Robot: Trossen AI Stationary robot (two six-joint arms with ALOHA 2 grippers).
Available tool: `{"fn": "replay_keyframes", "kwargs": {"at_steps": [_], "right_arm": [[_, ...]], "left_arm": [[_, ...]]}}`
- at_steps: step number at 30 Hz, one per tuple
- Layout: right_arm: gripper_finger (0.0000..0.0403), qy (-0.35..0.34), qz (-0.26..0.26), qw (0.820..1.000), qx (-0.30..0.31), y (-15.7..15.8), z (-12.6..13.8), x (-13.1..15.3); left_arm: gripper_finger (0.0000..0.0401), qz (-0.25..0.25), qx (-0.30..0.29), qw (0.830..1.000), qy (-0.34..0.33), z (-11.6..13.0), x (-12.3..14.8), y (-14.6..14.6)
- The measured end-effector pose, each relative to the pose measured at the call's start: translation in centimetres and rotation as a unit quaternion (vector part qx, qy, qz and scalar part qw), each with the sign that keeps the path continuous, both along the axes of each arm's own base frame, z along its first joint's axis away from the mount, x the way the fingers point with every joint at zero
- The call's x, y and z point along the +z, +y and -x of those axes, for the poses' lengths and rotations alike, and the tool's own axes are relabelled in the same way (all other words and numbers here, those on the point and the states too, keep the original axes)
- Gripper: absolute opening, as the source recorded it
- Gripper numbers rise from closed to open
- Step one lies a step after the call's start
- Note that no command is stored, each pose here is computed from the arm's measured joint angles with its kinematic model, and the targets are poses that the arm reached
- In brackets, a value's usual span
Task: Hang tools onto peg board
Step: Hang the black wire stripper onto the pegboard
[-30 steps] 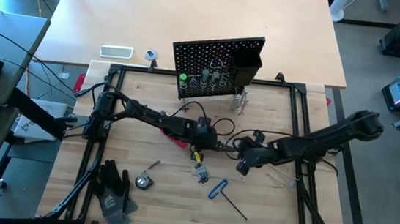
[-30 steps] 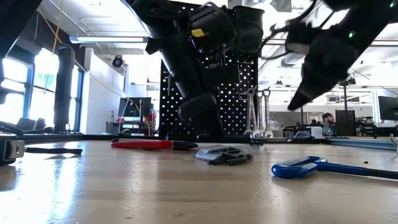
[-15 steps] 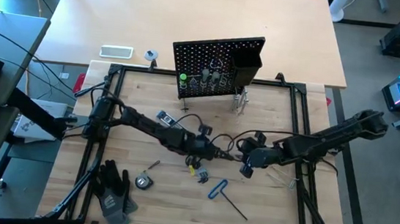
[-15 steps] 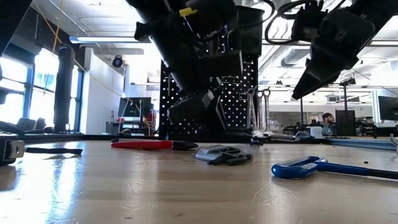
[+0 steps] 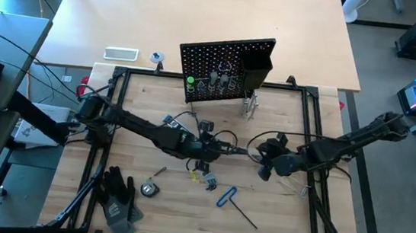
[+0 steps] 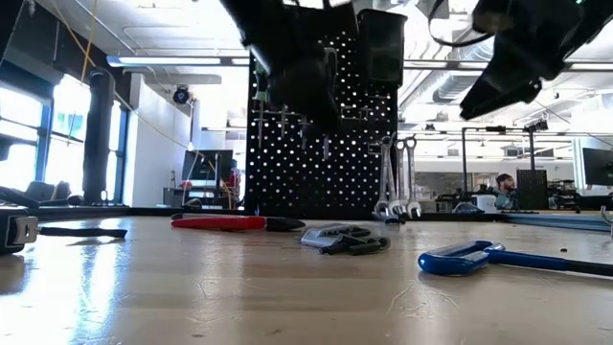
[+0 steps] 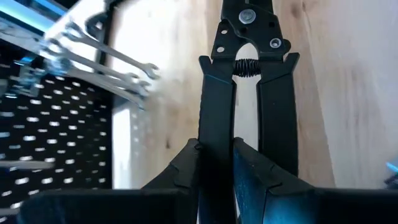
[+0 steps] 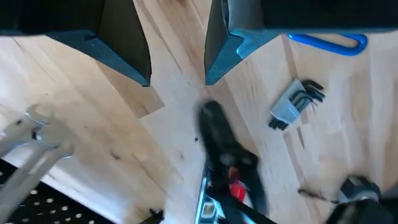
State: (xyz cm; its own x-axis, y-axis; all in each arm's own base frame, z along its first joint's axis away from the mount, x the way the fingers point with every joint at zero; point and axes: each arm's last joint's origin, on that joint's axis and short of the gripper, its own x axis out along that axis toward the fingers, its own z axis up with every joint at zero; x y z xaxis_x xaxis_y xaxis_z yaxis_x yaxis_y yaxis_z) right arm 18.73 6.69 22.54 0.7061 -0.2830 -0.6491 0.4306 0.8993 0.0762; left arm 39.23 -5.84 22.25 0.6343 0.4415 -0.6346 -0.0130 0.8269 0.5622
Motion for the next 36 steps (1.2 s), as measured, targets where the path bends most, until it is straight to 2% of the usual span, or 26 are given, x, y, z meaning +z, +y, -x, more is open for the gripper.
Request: {"fn": "replay_keyframes", "kwargs": {"at_steps": [8,18,24,28,36], "right_arm": [[0.0142,-0.026,0.011,1.000,-0.012,0.2,2.1,1.2],[0.0142,-0.072,0.053,0.996,-0.026,1.1,2.8,1.7],[0.0142,-0.100,0.060,0.993,-0.022,2.0,3.0,2.0],[0.0142,-0.132,0.070,0.989,-0.019,2.6,3.0,2.5],[0.0142,-0.154,0.071,0.986,0.000,3.3,3.0,3.0]], "left_arm": [[0.0054,-0.063,0.038,0.996,-0.042,3.4,5.2,-1.1],[0.0054,-0.112,0.103,0.979,-0.133,8.2,11.1,-2.0],[0.0054,-0.126,0.128,0.970,-0.162,10.1,12.6,-2.6],[0.0054,-0.134,0.134,0.967,-0.172,10.5,12.8,-3.1],[0.0054,-0.138,0.103,0.975,-0.141,10.7,12.5,-3.4]]}}
